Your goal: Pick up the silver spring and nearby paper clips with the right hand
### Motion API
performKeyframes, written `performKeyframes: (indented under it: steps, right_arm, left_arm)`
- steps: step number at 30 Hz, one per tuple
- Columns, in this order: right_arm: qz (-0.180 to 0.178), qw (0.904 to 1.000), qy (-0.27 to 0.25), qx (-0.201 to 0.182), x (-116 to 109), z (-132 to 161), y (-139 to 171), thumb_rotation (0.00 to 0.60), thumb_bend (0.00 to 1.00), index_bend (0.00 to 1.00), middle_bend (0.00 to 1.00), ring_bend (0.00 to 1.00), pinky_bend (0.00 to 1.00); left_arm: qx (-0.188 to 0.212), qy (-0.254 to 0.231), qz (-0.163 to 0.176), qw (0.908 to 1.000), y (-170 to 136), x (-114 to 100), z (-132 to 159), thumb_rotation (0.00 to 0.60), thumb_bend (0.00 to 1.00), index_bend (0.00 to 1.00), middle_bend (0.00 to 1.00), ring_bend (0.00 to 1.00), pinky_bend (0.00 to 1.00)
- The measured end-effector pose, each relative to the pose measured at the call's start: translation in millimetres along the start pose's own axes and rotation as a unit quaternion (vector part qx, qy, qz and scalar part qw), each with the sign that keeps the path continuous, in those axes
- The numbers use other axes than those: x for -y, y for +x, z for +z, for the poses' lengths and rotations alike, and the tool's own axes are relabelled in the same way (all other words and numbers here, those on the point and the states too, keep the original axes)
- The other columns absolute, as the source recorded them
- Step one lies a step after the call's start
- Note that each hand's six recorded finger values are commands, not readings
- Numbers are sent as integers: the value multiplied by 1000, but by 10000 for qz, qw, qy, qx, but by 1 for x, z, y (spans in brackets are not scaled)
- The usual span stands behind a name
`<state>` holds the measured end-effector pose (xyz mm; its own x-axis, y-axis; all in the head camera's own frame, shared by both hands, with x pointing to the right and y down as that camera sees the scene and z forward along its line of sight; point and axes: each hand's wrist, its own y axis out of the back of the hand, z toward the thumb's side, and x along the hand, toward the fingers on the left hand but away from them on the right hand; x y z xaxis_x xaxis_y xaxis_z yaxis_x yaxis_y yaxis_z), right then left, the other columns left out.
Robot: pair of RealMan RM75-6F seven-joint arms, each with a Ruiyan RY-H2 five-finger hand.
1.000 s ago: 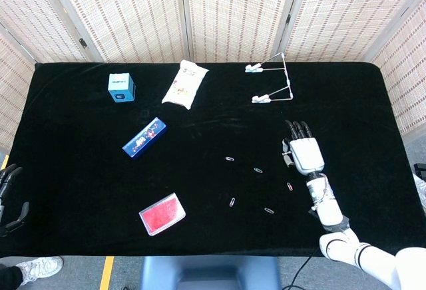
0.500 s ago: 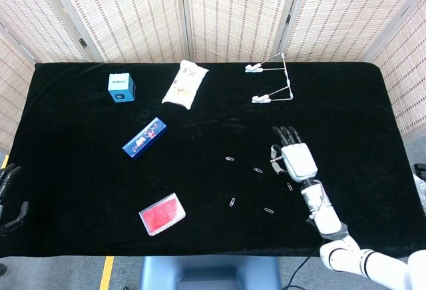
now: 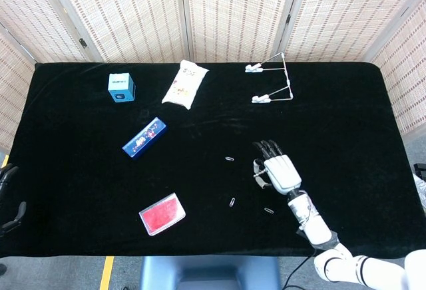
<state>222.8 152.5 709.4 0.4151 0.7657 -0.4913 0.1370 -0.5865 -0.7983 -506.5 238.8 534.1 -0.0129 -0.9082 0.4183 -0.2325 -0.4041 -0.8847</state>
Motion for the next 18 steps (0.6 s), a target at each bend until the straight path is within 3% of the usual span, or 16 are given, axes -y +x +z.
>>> performKeyframes:
  steps: [18]
  right_arm:
    - [98,9998,-146,-35,15,7,-14,600,450,786,114,5,0]
  left_arm:
    - [-34,-53,63,10000,-2,-5,-3,600,550,15,63,65,0]
